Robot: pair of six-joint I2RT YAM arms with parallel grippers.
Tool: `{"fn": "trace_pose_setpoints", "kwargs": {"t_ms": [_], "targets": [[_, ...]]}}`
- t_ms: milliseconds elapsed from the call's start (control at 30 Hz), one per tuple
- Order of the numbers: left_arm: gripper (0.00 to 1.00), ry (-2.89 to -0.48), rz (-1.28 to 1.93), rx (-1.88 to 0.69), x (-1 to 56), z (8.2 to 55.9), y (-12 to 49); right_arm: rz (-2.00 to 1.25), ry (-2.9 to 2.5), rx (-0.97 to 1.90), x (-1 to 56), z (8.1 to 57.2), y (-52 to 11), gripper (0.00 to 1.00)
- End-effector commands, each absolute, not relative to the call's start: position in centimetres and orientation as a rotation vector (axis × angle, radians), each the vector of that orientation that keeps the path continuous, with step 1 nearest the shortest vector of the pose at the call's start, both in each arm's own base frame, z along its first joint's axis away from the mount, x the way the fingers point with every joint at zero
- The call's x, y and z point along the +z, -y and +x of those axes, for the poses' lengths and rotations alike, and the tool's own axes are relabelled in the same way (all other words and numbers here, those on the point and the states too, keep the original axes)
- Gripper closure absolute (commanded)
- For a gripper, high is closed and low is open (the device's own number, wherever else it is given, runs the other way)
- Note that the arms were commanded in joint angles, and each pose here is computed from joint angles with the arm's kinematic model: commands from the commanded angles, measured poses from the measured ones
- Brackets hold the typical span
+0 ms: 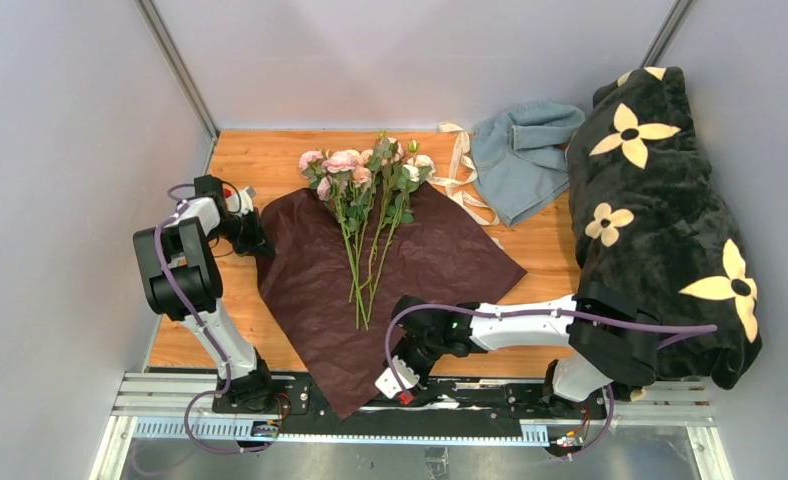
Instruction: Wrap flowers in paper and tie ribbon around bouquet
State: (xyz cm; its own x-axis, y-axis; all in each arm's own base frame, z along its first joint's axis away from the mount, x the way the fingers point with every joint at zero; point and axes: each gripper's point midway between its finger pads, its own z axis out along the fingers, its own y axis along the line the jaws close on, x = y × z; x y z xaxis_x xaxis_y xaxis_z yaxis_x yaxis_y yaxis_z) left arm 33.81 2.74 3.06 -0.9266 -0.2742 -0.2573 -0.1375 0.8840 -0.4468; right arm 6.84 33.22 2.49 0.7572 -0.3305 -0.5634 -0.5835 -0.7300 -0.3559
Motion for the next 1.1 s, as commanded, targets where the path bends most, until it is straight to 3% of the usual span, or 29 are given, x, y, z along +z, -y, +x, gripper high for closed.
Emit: {"fn": "trace_pose_setpoints", "kwargs": {"t_ms": [0, 400, 733, 967, 1067], "targets": [[1.00, -2.708, -0.250, -0.537, 4.2, 34.2, -3.5, -2.360, -0.777, 0.413, 2.9, 11.6, -34.3, 0.61], [1.00, -2.716, -0.189, -0.445, 4.4, 34.1, -4.1, -2.193, -0.938, 0.508, 4.8, 13.4, -35.8, 0.72], [1.00, -2.723, -0.158, -0.439, 4.3, 34.1, -3.5, -2.159, -0.935, 0.567, 5.7, 13.5, -37.1, 0.59], [0.99, -2.722, -0.145, -0.433, 4.4, 34.1, -3.5, -2.184, -0.950, 0.562, 4.5, 13.6, -36.8, 0.58], [0.94, -2.712, -0.138, -0.417, 4.8, 34.3, -3.7, -2.210, -0.957, 0.580, 3.8, 13.1, -36.5, 0.62]]}}
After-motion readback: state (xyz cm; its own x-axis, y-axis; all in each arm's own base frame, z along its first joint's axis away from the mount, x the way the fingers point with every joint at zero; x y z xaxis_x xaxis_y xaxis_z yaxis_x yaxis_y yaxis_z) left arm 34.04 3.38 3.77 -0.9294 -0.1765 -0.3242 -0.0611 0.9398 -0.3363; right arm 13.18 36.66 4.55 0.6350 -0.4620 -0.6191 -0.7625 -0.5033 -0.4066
